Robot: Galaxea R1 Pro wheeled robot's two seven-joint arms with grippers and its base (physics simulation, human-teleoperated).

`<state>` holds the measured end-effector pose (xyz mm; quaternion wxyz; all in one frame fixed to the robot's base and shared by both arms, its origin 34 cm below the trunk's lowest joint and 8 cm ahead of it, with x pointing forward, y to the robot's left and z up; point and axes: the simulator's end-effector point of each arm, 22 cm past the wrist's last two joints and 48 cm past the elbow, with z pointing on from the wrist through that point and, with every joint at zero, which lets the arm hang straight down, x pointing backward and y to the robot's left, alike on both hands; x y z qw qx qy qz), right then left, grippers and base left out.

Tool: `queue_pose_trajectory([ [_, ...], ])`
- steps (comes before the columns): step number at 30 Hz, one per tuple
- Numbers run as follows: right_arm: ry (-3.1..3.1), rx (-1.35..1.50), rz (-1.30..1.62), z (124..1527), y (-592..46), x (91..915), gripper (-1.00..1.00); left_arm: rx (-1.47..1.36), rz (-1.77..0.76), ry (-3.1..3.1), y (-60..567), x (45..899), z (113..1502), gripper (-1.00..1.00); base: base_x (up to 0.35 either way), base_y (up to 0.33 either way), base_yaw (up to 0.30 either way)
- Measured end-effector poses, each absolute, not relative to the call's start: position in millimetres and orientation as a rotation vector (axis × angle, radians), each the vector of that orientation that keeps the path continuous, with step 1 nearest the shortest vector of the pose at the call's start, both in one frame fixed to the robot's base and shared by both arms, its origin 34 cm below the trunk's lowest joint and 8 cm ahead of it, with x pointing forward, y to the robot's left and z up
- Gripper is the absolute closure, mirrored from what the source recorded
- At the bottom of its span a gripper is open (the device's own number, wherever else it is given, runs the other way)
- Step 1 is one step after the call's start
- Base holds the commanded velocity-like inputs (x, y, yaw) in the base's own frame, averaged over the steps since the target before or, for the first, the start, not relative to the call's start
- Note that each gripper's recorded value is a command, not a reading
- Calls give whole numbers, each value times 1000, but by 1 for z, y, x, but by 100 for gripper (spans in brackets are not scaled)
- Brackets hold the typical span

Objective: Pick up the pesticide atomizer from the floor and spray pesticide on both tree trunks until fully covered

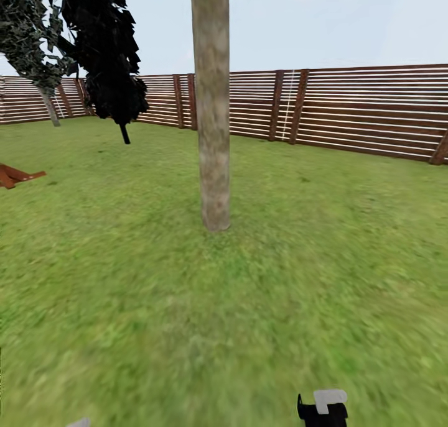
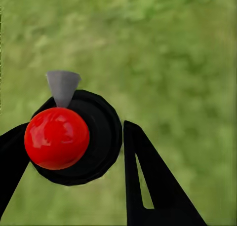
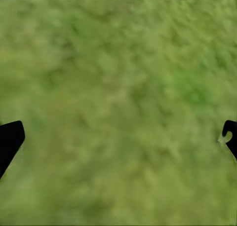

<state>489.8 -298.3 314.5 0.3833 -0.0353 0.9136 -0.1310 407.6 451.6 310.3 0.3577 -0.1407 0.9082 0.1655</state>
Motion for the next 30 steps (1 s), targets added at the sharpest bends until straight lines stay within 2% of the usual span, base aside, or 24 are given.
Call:
queue_pose_trajectory([
  [30,2331,-88,-334,314,-298,489,-100,-365,431,2342,454,408,311,100,340,0,7],
])
